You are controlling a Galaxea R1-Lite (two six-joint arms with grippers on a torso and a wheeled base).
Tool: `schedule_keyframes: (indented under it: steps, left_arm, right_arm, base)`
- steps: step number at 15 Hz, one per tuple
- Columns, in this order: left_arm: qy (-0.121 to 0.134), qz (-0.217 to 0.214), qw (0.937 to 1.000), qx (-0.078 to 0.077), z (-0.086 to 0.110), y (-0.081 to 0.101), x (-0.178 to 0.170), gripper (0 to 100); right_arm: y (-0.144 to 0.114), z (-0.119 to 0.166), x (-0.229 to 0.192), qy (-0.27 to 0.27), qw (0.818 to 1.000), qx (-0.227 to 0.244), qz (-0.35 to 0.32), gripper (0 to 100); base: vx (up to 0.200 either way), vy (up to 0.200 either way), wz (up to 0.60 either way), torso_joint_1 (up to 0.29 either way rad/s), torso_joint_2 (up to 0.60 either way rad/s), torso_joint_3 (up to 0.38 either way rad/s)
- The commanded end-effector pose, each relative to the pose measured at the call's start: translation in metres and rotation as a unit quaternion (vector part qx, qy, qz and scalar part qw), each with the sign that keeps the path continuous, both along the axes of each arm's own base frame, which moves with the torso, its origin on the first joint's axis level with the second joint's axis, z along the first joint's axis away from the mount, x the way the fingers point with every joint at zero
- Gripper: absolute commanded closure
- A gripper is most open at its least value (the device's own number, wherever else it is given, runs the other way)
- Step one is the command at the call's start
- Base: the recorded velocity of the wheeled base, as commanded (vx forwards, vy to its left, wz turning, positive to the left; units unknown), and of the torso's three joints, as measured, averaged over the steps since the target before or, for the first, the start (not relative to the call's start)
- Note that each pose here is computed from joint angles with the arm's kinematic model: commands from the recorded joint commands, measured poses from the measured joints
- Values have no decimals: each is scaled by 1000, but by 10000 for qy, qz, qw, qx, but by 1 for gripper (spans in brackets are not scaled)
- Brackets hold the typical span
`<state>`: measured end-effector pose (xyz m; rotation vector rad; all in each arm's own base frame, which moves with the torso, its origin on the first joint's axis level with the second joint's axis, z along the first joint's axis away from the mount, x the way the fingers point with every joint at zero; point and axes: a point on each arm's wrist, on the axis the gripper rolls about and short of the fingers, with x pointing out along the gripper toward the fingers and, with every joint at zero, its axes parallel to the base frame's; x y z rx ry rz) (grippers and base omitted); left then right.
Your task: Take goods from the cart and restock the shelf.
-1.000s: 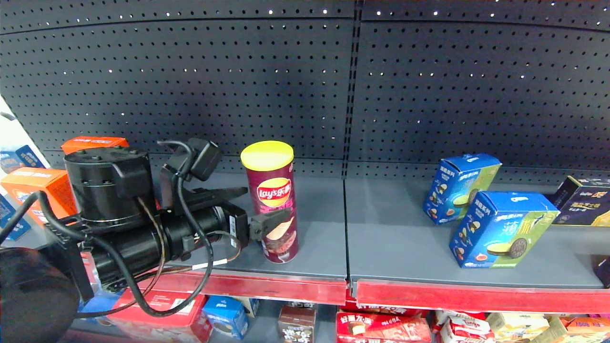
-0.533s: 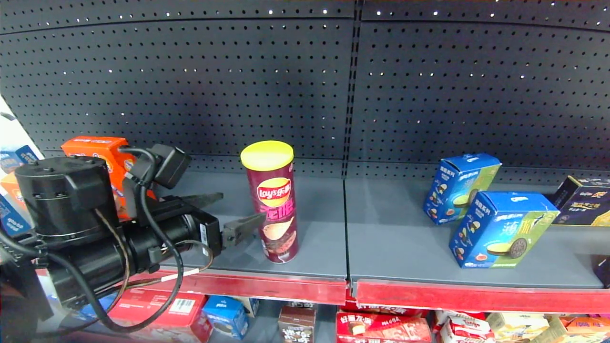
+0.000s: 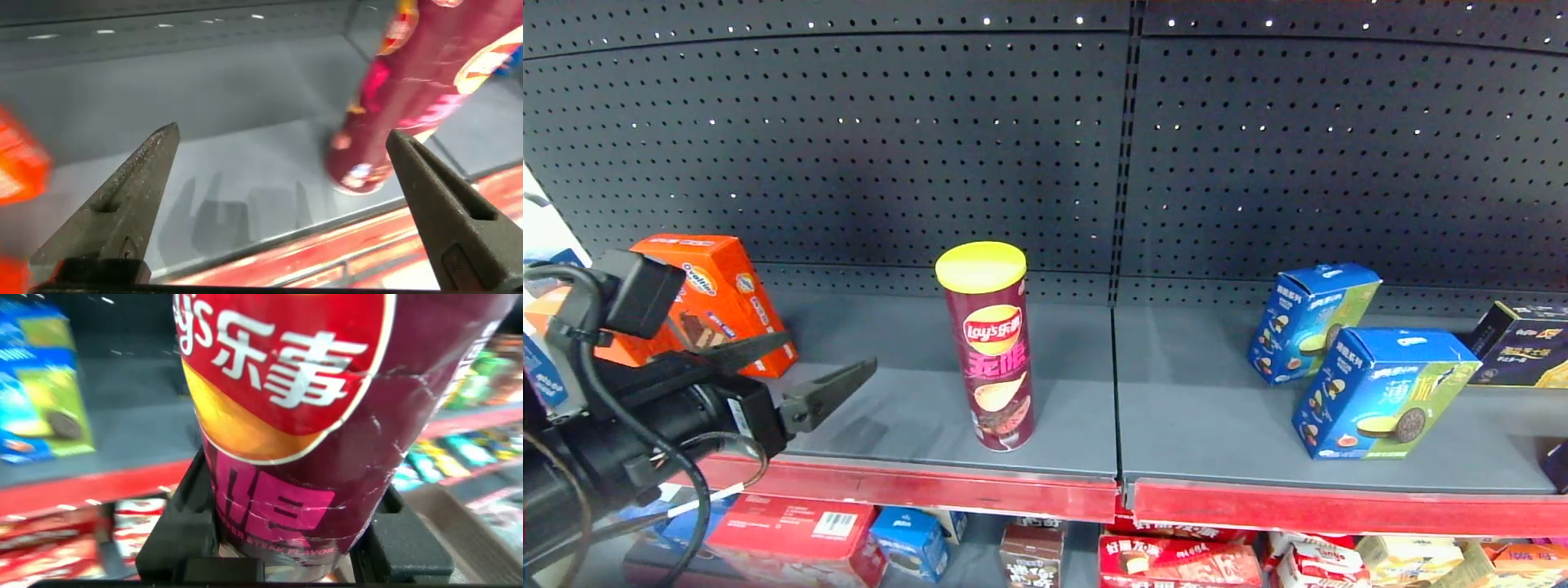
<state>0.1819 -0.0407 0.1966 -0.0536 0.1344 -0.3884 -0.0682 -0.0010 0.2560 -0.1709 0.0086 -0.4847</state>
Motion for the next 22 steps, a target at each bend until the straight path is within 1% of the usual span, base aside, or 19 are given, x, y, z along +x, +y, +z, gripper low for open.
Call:
schedule_keyframes:
  steps: [1, 3, 6, 7, 10, 12, 14, 15, 16, 18, 21, 22]
  left_arm:
    - [-189, 252, 9995, -37, 2, 12, -18, 0]
    - [-212, 520, 9984, -36, 3, 21, -19, 0]
    - [-281, 642, 9975, -42, 5, 26, -23, 0]
    - [-274, 688, 9972, -39, 4, 27, -23, 0]
    - [-283, 782, 9965, 15, 3, 30, -23, 0]
    - [-295, 804, 9963, 30, 4, 31, -23, 0]
    - [-319, 977, 9947, 62, 4, 37, -23, 0]
    - [-319, 992, 9945, 63, 4, 37, -23, 0]
    - [-349, 1023, 9941, 61, 5, 38, -26, 0]
    - [-328, 1060, 9938, 72, 3, 39, -27, 0]
    - [-351, 1164, 9925, 104, 4, 42, -27, 0]
    - [-343, 1156, 9926, 104, 4, 42, -27, 0]
  right_arm:
    - [-8, 30, 33, 231, 9977, 245, 589, 100]
    - [-10, 43, 46, 288, 9931, 333, 1090, 100]
    - [-11, 45, 56, 415, 9811, 365, 1857, 100]
    - [-11, 45, 59, 442, 9770, 441, 2040, 100]
    - [-3, 44, 79, 709, 9523, 919, 2823, 100]
    - [9, 43, 96, 996, 9339, 1124, 3246, 100]
    - [24, 43, 110, 1163, 9169, 1165, 3635, 100]
    - [29, 42, 114, 1202, 9128, 1166, 3725, 100]
    - [41, 42, 122, 1270, 9012, 1215, 3961, 100]
    - [56, 42, 130, 1336, 8841, 1192, 4317, 100]
    - [72, 31, 136, 1718, 8634, 1019, 4633, 100]
    - [81, 32, 143, 1743, 8576, 1034, 4728, 100]
  base:
    - [0, 0, 0, 0, 0, 0]
    - [0, 0, 0, 0, 0, 0]
    - [0, 0, 0, 0, 0, 0]
    - [0, 0, 0, 0, 0, 0]
    - [0, 0, 0, 0, 0, 0]
    - [0, 0, 0, 0, 0, 0]
    - [0, 0, 0, 0, 0, 0]
    - [0, 0, 0, 0, 0, 0]
    - [0, 0, 0, 0, 0, 0]
    - [0, 0, 0, 0, 0, 0]
    - [0, 0, 0, 0, 0, 0]
    - [0, 0, 0, 0, 0, 0]
